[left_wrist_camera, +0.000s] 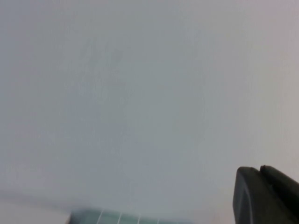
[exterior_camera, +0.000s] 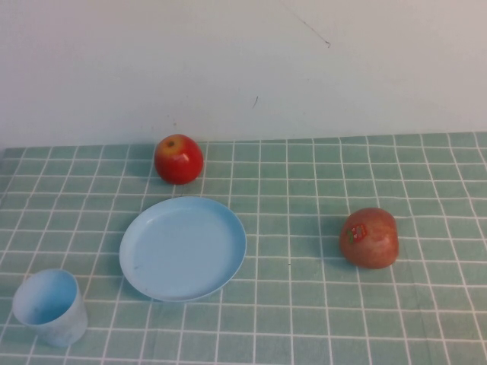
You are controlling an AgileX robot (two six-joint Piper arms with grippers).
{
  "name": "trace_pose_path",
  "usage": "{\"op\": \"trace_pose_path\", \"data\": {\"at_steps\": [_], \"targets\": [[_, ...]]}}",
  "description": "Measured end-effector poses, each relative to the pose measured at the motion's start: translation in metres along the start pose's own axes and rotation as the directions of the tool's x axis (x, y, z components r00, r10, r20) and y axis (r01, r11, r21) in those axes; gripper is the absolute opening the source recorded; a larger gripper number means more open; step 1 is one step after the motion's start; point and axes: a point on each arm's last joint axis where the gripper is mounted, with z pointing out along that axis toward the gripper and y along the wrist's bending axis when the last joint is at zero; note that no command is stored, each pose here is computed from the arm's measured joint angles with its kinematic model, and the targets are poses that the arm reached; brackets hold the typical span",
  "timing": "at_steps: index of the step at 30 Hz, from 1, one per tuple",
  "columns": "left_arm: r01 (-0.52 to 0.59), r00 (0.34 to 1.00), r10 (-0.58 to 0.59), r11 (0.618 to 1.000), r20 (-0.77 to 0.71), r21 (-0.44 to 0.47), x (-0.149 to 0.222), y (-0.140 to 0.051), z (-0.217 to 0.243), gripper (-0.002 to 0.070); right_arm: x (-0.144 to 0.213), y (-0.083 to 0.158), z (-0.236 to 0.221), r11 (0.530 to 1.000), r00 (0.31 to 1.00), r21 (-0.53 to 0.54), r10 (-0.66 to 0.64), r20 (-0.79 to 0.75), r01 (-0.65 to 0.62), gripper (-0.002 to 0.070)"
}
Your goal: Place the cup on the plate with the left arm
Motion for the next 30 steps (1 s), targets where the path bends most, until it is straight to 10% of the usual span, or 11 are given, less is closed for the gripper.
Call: {"op": "trace_pose_path", "data": {"at_steps": [9, 21, 30], "targets": [[-0.042, 0.865, -0.036, 0.989, -0.501, -0.143, 0.04, 0.001, 0.054, -0.0002, 0.0, 0.0, 0.0, 1.0, 1.0, 0.0, 0.0, 0.0, 0.0, -0.0002], [-0.242, 0.445, 0.007, 0.964, -0.896, -0.112, 0.106, 0.003, 0.127, 0.0003, 0.0, 0.0, 0.0, 1.0, 1.0, 0.0, 0.0, 0.0, 0.0, -0.0002], [-0.239, 0.264, -0.004, 0.969, -0.965, -0.069, 0.156, 0.001, 0.178, 0.0262, 0.0, 0.0, 0.0, 1.0, 1.0, 0.0, 0.0, 0.0, 0.0, -0.0002]]}}
